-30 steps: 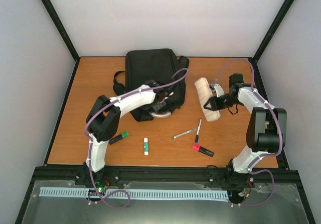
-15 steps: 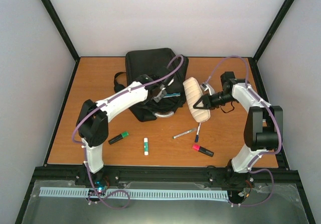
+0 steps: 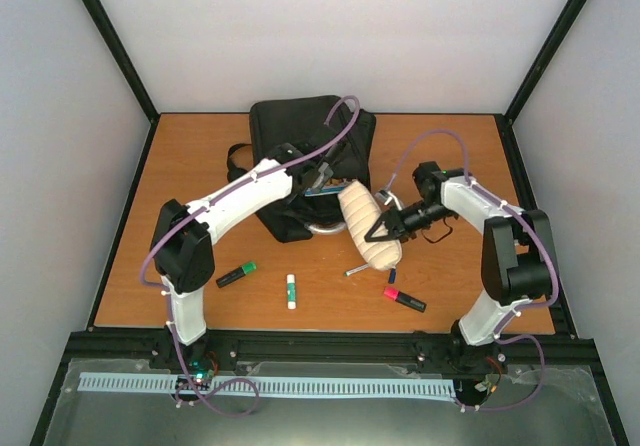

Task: Pack the student bag
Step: Place the stationery in the student bag.

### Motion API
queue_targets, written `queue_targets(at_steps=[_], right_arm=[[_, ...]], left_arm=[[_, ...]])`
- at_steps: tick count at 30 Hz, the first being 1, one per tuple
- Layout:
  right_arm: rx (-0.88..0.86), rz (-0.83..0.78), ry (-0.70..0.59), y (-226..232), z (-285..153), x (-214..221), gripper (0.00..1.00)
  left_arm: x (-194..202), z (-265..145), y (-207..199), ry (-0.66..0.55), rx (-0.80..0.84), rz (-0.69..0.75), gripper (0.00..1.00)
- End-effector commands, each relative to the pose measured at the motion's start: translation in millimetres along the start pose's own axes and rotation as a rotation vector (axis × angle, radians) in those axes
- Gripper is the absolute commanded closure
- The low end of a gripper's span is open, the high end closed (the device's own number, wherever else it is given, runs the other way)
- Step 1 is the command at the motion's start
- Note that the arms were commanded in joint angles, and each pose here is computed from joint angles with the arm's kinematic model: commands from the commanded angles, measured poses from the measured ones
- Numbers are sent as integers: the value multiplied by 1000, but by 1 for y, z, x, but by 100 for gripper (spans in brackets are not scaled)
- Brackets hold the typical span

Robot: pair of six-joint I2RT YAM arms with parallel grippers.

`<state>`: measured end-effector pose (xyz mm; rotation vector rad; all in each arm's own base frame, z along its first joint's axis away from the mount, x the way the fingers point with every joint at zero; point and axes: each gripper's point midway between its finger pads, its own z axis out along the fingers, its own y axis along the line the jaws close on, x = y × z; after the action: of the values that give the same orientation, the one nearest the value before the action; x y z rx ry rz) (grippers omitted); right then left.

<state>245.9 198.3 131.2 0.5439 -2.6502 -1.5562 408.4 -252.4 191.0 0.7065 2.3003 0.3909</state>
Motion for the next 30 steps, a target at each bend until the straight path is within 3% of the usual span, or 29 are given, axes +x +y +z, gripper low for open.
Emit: queue_targets(at_steps=[1,9,16,30], right_arm=[[-113,-60,53,35,23,8,75],[-241,-68,97,51,48,-4,82],[-349,-12,148,52,71,-30,82],[-257,24,86,39,112,-96,81]], left_arm=[[-41,-33,34,-141,-59,-158,99],[-56,-56,39,-221,-3,-230,99],[-58,-64,48,-239,-21,-228,99],[-67,-81,56,-295,-14,-250,99]])
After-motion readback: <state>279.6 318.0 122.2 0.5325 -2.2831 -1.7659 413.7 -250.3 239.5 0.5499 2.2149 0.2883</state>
